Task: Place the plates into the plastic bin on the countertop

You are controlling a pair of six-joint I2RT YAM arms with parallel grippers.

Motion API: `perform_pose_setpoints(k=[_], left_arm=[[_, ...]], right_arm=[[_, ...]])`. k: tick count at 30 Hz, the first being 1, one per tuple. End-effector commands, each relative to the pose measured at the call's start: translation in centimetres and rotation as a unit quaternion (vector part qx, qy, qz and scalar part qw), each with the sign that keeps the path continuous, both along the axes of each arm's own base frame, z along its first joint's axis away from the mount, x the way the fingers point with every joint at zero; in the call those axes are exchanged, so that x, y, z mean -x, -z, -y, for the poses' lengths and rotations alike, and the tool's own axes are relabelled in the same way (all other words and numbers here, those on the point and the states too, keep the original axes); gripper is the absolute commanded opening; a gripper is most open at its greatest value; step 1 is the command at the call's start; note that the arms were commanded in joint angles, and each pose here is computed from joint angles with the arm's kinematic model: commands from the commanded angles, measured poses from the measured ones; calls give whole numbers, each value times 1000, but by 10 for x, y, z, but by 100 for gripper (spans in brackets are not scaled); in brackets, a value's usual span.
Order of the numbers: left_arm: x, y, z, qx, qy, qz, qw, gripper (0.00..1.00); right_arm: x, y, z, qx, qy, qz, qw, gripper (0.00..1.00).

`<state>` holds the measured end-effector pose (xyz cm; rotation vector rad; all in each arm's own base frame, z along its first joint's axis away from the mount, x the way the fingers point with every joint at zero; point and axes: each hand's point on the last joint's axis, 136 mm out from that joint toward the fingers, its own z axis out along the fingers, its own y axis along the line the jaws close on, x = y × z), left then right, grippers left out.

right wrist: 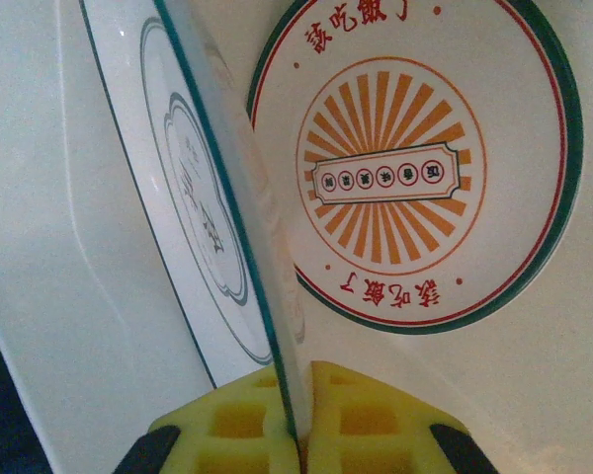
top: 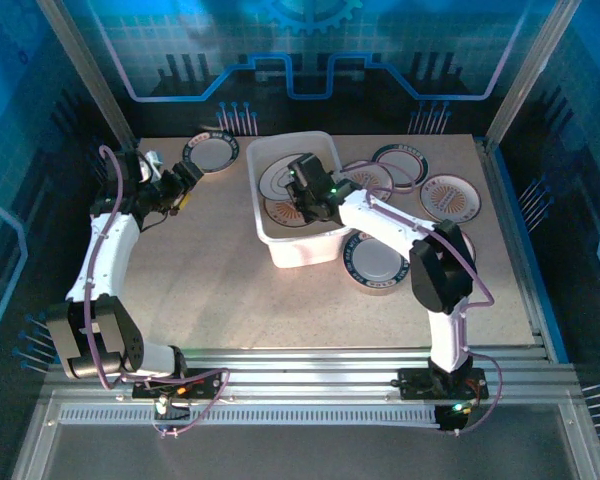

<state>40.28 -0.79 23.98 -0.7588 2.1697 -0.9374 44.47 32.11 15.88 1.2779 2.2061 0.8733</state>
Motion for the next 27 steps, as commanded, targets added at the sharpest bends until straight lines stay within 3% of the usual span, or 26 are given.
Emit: perform_pose_setpoints(k=[1, 27], left_arm=[[3, 0, -1, -1, 8, 0, 1000, 74], [15, -1, 5, 12, 12, -1, 1000, 74]], right_arm=[[-9, -2, -3, -19, 37, -2, 999, 0], [-19, 36, -21, -19, 117, -24, 993, 0]])
